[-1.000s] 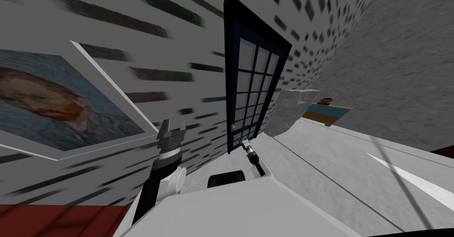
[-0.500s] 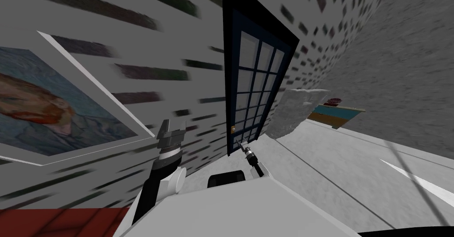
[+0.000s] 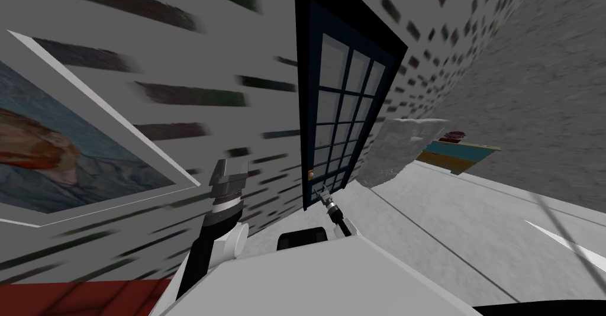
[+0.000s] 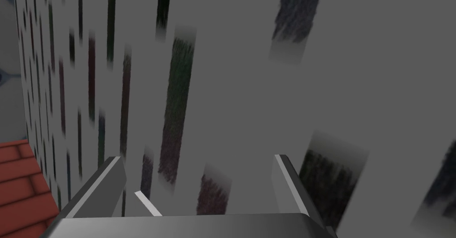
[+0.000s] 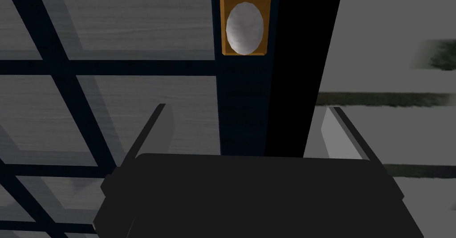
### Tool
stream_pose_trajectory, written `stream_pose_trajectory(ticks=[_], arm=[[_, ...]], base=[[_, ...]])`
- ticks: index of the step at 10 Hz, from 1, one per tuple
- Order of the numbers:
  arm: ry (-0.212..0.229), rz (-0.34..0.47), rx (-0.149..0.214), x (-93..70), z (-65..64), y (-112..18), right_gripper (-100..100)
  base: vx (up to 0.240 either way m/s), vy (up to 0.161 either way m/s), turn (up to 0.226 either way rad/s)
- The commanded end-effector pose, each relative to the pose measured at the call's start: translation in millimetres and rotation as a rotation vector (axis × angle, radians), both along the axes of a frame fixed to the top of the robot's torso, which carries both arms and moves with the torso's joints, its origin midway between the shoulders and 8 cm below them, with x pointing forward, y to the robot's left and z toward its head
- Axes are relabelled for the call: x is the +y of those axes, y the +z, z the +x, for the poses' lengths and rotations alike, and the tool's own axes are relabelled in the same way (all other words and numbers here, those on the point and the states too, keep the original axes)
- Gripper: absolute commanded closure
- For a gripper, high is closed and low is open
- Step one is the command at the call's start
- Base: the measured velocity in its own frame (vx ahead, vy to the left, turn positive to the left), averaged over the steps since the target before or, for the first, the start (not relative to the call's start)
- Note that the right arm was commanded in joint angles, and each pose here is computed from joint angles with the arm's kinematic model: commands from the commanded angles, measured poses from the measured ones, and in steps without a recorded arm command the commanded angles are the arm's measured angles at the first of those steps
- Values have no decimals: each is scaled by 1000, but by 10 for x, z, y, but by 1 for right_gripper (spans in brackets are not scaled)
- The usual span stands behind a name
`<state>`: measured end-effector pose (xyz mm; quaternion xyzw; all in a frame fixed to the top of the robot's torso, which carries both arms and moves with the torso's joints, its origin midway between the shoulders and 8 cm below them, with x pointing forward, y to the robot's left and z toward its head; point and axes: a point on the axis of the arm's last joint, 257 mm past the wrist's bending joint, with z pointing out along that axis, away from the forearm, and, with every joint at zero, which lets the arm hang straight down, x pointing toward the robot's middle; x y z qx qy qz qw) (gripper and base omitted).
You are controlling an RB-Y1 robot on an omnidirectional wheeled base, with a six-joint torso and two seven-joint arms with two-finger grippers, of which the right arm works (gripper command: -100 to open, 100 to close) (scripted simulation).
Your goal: Pull the door open
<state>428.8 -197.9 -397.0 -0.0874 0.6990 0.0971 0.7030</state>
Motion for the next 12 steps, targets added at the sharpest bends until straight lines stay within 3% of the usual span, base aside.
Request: stream_pose_trajectory(ticks=[1, 4, 5, 6, 8, 11, 12], arm=[[-13, -1, 3, -144, -34, -22, -100], [-46, 0, 7, -499, -123, -58, -100], [-46, 0, 7, -499, -123, -58, -100], [-67, 0, 9, -712, -180, -68, -100], [-89, 1, 9, -927, -240, -69, -100], [-127, 1, 6, -1297, -349, -51, -100], [-127, 1, 6, -1297, -349, -51, -100]], base=[[-27, 131, 91], [35, 194, 95], [97, 123, 33], [134, 142, 155], [158, 116, 118], [194, 19, 127], [135, -20, 43]])
